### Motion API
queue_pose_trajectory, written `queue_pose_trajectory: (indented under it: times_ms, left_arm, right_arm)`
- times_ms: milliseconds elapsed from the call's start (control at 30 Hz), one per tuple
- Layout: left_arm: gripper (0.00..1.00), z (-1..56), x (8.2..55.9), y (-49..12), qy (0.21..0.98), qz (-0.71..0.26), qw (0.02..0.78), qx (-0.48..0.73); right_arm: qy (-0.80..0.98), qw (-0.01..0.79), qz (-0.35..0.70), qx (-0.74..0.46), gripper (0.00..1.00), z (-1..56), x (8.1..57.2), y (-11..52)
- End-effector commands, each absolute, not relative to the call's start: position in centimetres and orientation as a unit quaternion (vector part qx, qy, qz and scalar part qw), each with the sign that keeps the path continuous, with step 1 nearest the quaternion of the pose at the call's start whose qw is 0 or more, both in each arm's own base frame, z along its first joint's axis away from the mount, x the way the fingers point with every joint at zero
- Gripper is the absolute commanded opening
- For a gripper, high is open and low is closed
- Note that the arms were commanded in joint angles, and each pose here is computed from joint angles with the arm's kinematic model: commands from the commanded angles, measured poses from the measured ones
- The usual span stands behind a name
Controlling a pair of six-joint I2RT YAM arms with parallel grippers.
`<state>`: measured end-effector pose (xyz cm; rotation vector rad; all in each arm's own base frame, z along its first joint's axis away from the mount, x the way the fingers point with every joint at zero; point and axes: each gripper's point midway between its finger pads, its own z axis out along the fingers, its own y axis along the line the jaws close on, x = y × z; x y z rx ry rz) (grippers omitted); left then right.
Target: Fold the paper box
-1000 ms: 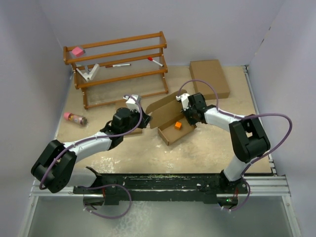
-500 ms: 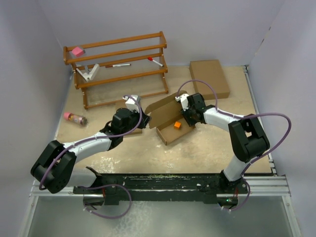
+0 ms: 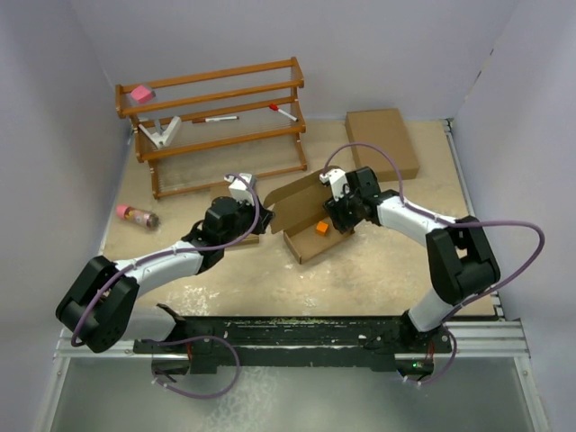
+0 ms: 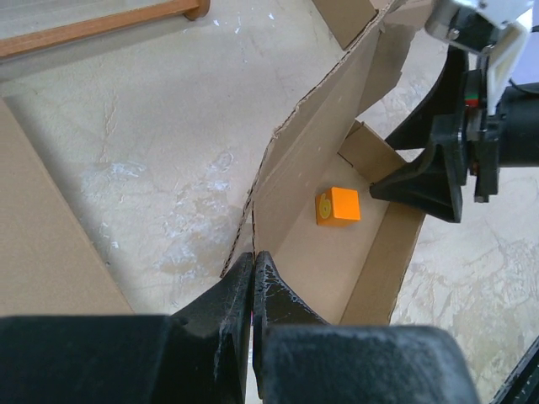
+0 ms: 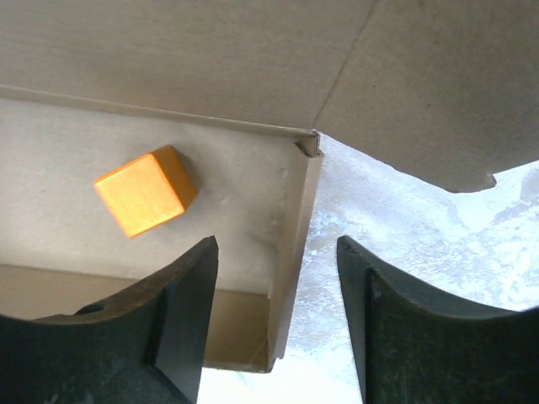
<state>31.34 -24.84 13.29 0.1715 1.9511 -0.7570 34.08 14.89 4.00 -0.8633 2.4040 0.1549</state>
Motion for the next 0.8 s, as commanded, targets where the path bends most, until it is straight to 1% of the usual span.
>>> queue_pose_trajectory:
  times_ms: [0, 67, 200, 300, 433, 600, 733, 767]
  left_arm:
    - [0.04, 15.8, 32.2, -24.8, 0.780, -0.311, 0.536, 0.088]
    - [0.04, 15.9, 32.3, -24.7, 0.777, -0.306, 0.541, 0.095]
    - [0.04, 16.0, 32.5, -24.7, 0.773, -0.294, 0.551, 0.113]
    - [0.04, 16.2, 32.8, -24.6, 0.768, -0.284, 0.560, 0.127]
    - [0.04, 16.5, 33.2, -24.8, 0.760, -0.267, 0.570, 0.162]
    - [0.04, 16.7, 33.8, -25.2, 0.749, -0.246, 0.578, 0.212]
    - [0.04, 16.8, 34.2, -25.4, 0.739, -0.227, 0.584, 0.249]
    - [0.04, 17.0, 34.3, -25.4, 0.735, -0.224, 0.587, 0.254]
  right_arm:
    - [0.884, 0.306, 0.105, -0.338, 0.67, 6.7, 34.0, 16.0]
    - [0.882, 0.307, 0.109, -0.341, 0.71, 7.0, 34.0, 15.8]
    - [0.872, 0.304, 0.119, -0.365, 0.75, 7.5, 33.6, 15.4]
    - [0.858, 0.309, 0.146, -0.382, 0.76, 8.5, 33.1, 15.0]
    - [0.835, 0.336, 0.182, -0.395, 0.76, 11.1, 32.5, 14.2]
    - [0.789, 0.417, 0.214, -0.397, 0.76, 17.2, 33.4, 14.1]
    - [0.736, 0.493, 0.222, -0.407, 0.77, 21.8, 36.0, 13.2]
    - [0.719, 0.501, 0.235, -0.419, 0.78, 22.4, 36.5, 13.0]
